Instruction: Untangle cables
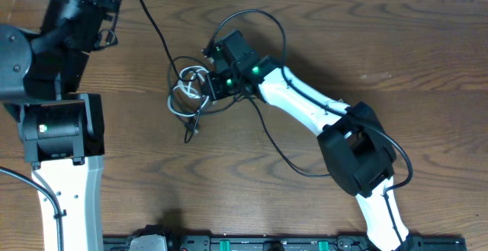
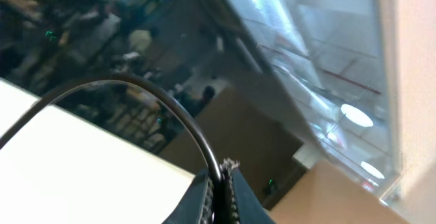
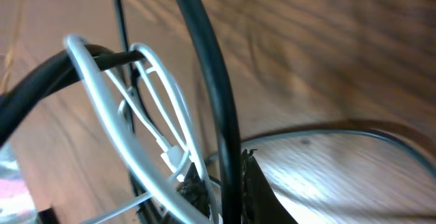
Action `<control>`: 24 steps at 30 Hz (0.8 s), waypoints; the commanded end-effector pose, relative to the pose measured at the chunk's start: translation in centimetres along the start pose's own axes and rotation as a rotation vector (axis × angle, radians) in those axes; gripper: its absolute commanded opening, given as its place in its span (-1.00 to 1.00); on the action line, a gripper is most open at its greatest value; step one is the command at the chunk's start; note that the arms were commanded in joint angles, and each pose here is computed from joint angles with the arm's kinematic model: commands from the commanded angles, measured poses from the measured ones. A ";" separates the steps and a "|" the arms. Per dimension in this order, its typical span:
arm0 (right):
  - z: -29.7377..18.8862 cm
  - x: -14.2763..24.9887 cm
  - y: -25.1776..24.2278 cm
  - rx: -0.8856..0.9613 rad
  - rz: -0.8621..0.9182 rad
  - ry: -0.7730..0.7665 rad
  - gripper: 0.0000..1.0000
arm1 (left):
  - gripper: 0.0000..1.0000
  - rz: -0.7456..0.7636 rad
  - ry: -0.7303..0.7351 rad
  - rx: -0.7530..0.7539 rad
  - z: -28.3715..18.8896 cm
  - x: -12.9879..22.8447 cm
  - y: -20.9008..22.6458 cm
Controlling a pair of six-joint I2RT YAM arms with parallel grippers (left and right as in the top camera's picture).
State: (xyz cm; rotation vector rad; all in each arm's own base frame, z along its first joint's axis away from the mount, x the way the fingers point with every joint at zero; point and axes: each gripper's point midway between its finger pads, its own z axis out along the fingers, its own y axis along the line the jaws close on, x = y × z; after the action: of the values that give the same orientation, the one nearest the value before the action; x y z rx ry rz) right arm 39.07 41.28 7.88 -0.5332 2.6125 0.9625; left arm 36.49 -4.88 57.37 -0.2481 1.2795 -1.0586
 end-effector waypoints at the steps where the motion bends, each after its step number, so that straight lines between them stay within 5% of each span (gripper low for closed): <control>1: -3.8 -2.6 -3.4 0.078 0.030 -0.066 -0.98 | -0.85 0.124 0.035 -0.040 -0.3 0.6 0.8; 13: -22.7 -5.2 -10.4 0.228 0.099 -0.201 -0.98 | -0.85 0.334 0.166 -0.659 -4.0 2.7 15.8; 24: -26.7 -4.7 -10.6 0.162 0.149 -0.227 -0.98 | -0.85 0.303 0.240 -0.633 -2.7 4.6 17.6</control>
State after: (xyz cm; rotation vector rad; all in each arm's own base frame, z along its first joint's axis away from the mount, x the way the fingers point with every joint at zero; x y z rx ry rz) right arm 44.07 16.20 23.11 -0.1228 2.5319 0.7505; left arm 42.52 2.13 40.94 -0.4309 1.7991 -0.4216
